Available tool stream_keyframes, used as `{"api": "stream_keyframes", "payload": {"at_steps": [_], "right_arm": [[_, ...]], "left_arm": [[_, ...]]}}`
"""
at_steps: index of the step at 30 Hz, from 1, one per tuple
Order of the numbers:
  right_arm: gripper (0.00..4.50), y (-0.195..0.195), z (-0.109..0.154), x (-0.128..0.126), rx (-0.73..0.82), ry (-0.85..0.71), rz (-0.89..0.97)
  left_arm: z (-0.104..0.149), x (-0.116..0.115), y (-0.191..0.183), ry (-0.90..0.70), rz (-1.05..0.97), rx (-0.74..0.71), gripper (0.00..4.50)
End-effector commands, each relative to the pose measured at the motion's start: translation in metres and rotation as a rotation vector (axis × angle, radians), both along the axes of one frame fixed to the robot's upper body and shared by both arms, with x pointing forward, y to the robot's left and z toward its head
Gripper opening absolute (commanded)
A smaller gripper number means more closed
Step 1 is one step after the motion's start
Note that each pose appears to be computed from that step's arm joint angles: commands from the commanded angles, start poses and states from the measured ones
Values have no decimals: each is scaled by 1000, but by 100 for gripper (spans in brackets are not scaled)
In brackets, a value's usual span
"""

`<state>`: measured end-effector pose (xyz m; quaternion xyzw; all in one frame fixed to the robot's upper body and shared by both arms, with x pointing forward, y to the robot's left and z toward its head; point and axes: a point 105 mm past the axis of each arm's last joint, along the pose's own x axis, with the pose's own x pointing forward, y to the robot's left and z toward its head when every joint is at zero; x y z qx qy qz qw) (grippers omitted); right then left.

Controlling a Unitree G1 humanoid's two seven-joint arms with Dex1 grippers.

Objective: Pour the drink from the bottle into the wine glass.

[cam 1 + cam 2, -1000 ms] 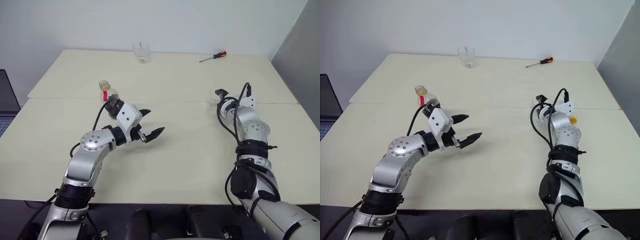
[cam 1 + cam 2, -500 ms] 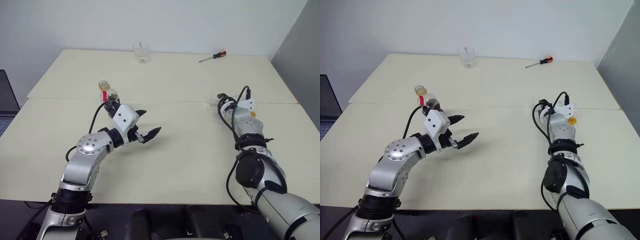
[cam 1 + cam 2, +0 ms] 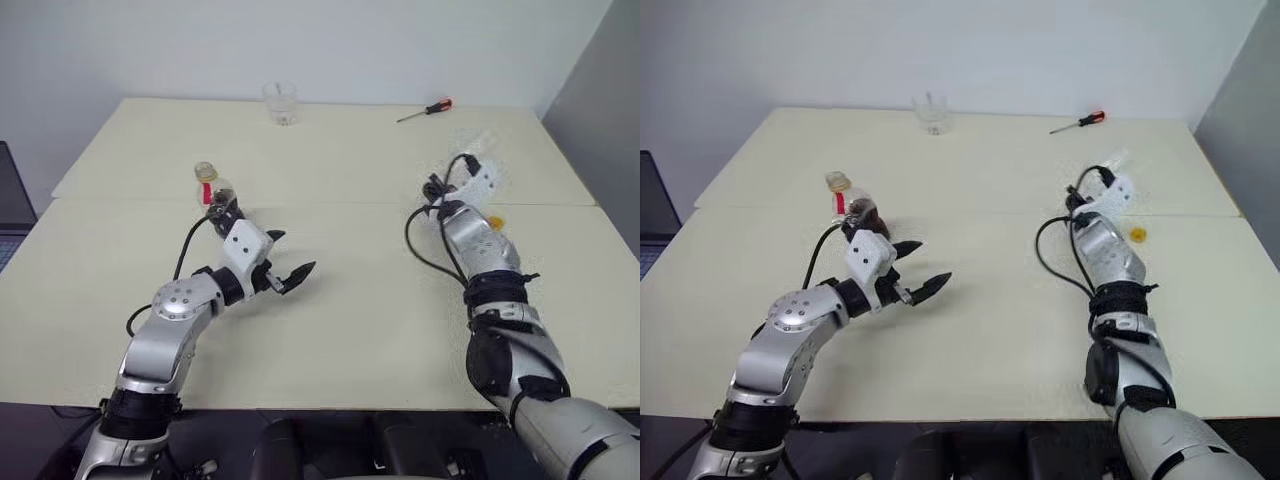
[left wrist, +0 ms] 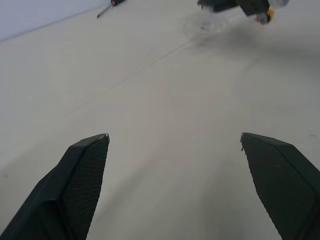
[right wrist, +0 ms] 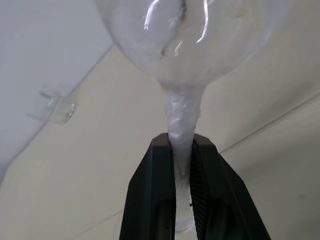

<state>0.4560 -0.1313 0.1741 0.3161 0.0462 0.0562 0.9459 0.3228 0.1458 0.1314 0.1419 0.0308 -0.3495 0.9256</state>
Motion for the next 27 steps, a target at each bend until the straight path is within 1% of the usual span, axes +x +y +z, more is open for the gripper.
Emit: {"api": "stream_keyframes", "payload": {"at_steps": [1, 4, 6, 8, 10, 12, 14, 18, 21, 27], "right_arm": [[12, 47, 44, -19, -195, -263, 139], [12, 76, 40, -31, -297, -352, 219], [12, 109, 19, -35, -400, -351, 309], [12, 126, 6, -35, -459, -343, 348], [12, 144, -2, -33, -492, -342, 370], [12, 153, -5, -32, -504, -352, 382], [12, 157, -8, -29, -545, -361, 369], [12, 152, -34, -24, -628, -283, 361], [12, 146, -46, -24, -656, -264, 367], [12, 133, -63, -30, -679, -265, 391]], "left_arm": [[7, -4, 15, -13, 48, -25, 450], [2, -9, 24, 33, 46, -36, 450], [1, -12, 30, 64, 41, -33, 450], [1, -12, 31, 73, 42, -35, 450], [4, -12, 24, 66, 36, -62, 450], [7, -11, 18, 62, 29, -82, 450], [12, -12, 12, 62, 16, -108, 450], [28, -11, 4, 32, 5, -130, 450], [41, -9, -3, 5, -15, -150, 450], [44, -5, -3, -3, -20, -133, 450]]}}
